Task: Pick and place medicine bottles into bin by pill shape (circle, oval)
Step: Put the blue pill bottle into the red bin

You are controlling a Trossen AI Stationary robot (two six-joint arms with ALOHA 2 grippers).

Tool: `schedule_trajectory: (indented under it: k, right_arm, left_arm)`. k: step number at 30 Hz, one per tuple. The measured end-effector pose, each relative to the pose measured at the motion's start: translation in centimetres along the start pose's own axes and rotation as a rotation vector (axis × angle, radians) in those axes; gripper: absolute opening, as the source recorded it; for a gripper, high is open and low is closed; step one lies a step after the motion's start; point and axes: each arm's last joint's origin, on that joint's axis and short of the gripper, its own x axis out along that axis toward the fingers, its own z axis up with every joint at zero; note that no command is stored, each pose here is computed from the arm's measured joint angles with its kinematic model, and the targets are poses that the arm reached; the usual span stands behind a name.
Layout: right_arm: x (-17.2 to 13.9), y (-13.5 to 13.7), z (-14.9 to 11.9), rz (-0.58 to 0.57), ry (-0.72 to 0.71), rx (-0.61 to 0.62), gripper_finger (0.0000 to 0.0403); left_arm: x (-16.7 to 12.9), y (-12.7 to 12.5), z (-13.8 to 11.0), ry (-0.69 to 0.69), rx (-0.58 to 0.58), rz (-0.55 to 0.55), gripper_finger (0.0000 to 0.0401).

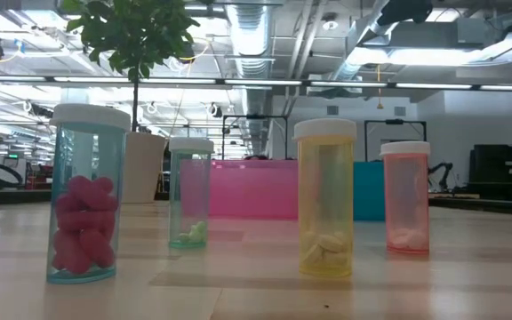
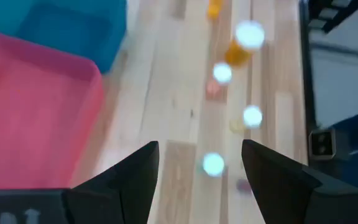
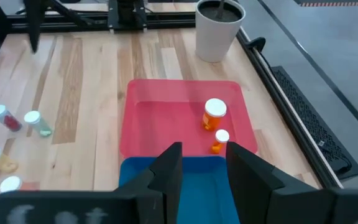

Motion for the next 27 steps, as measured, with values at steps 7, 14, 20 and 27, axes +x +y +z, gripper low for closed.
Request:
schedule_trajectory:
  k: [7,14,20,27]
  right_arm:
    - [0.0,0.0,0.0,0.0,-0.001,0.008,0.0136]
    - [0.0,0.0,0.0,0.0,-0.001,0.009,0.0136]
    - [0.0,0.0,0.0,0.0,-0.001,0.011,0.0136]
    - [0.0,0.0,0.0,0.001,-0.001,0.01,0.0136]
  left_arm:
    - [2.5,-4.4,-2.7,0.032,-0.052,0.003,0.0224]
    - [5.6,-8.0,-5.1,0.053,-0.074,-0.037,0.0224]
    - [7.5,-10.0,-7.2,0.087,-0.064,-0.049,0.0224]
    - [8.4,-10.0,-7.7,0.056,-0.019,0.022,0.0224]
